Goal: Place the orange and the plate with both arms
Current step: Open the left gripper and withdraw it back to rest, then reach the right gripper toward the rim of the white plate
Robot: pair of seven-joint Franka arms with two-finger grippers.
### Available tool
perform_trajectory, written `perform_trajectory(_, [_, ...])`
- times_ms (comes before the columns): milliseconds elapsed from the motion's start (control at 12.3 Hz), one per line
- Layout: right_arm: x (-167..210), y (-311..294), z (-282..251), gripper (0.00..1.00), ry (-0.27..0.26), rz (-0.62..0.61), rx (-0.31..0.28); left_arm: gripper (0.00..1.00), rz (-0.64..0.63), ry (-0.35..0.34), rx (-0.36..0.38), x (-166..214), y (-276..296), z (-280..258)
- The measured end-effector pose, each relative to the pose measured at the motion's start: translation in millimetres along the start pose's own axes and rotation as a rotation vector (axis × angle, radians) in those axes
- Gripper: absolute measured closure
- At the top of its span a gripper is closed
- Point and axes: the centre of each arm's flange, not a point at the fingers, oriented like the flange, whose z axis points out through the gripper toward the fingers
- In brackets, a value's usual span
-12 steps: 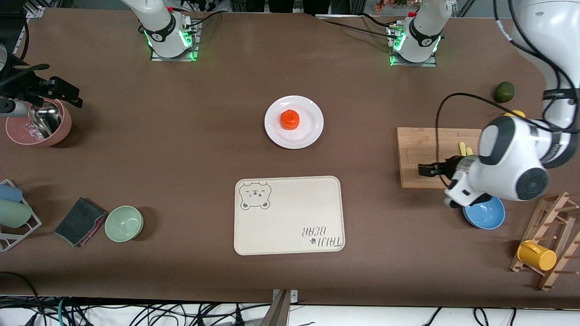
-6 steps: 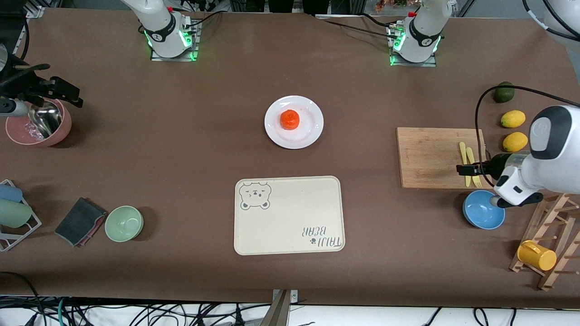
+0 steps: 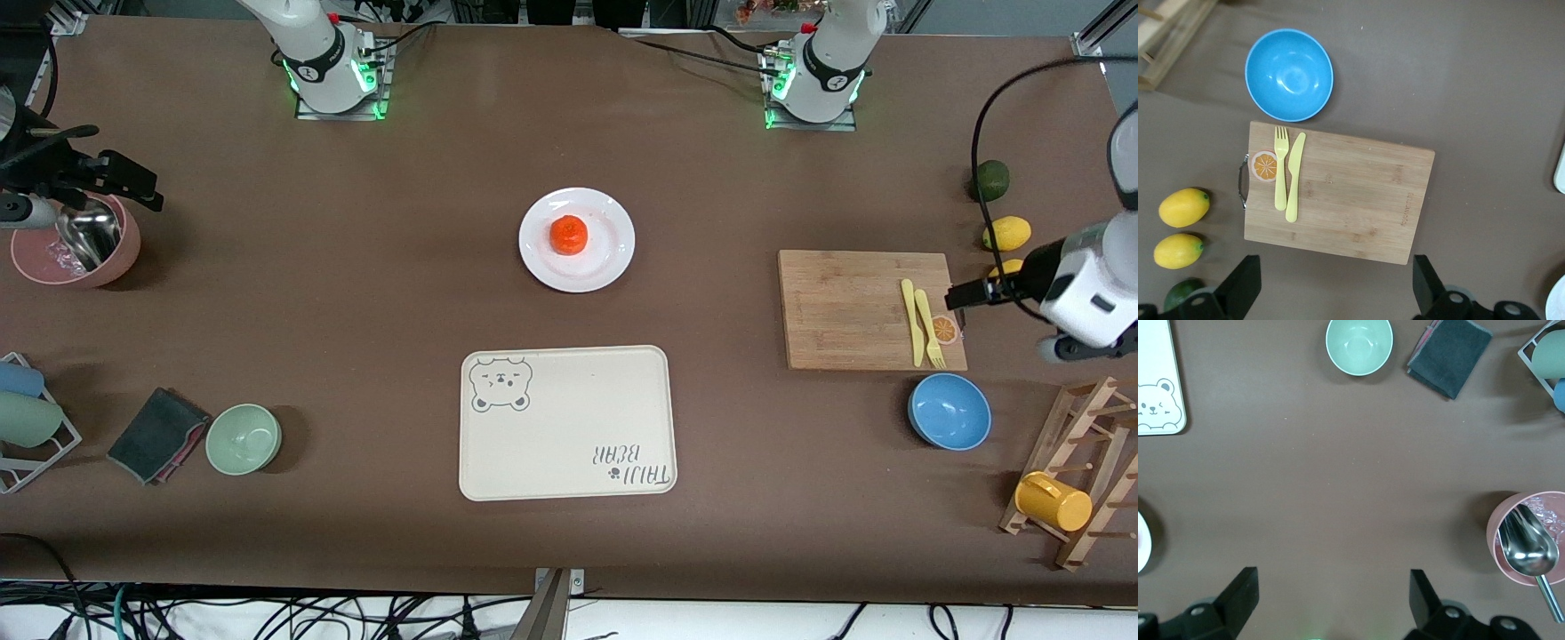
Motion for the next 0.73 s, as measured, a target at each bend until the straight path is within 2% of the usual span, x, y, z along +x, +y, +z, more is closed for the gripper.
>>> perform_trajectory(163, [0.0,-0.1,0.0,0.00,0.000,0.000,0.000,0.00,0.018,0.049,-0.001,-28.7,18.7,-23.4])
perform_trajectory(326, [0.0,-0.1,0.0,0.00,0.000,0.000,0.000,0.00,0.010,0.070,-0.042,-51.0,22.8,-41.6])
perform_trajectory(733, [0.0,-0.1,0.0,0.00,0.000,0.000,0.000,0.00,0.023,0.062,-0.031,-75.2,20.0,-50.2])
